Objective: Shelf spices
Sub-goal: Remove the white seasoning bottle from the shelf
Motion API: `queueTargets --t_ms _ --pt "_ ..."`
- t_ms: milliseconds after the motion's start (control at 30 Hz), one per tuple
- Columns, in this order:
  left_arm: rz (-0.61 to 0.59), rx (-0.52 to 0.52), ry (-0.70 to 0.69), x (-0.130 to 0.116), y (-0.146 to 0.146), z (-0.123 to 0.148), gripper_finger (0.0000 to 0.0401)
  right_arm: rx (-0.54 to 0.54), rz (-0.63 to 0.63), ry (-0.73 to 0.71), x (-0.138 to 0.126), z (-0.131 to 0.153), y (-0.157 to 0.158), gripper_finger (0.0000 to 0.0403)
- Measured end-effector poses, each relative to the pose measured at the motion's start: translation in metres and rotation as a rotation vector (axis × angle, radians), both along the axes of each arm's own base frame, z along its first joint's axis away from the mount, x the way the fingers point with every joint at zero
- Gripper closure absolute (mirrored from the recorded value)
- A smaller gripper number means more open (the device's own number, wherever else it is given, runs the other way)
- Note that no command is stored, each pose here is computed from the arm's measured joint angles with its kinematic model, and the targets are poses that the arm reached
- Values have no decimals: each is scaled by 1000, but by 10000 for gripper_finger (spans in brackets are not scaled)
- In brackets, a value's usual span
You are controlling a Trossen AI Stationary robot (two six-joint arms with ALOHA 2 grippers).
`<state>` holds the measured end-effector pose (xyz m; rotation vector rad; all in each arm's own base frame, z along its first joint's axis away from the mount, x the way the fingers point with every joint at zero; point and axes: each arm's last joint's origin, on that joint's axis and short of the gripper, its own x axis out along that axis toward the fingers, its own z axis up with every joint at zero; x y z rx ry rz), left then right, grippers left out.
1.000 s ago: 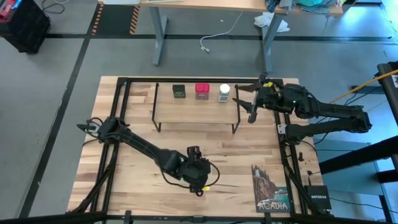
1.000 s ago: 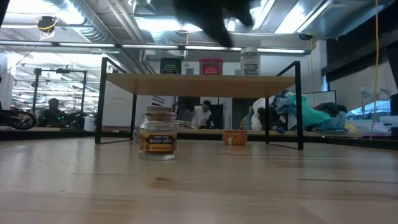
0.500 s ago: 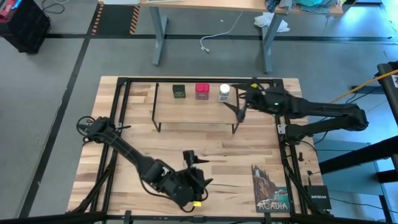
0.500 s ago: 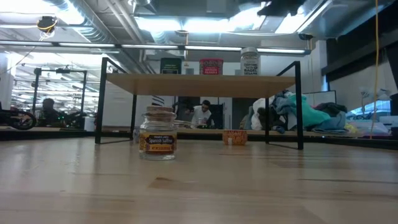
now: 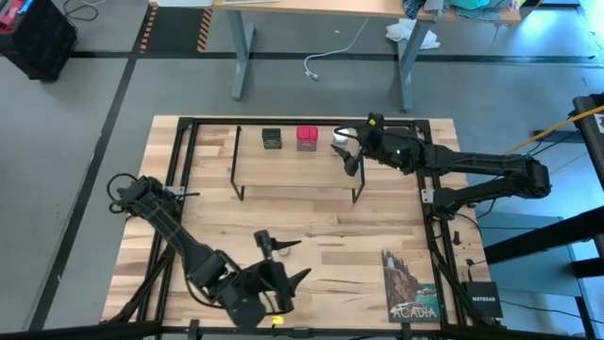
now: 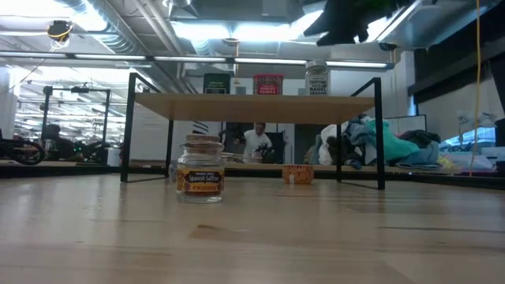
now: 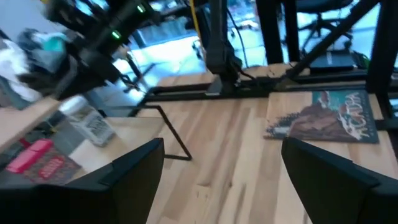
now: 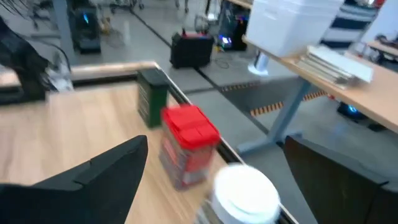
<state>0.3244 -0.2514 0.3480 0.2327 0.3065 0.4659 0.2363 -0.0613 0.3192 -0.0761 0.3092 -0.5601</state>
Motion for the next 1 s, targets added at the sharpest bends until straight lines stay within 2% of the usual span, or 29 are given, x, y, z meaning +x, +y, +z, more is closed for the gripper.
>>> queueTargets --t_ms 200,433,1000 --pt "46 55 -28 -9 -7 1 82 113 7 52 -9 -6 -23 19" --pt "76 64 -28 -14 -2 4 82 129 41 35 -8 -6 -26 20" --pt "87 82 -14 -15 0 2 82 170 45 149 12 -33 -33 23"
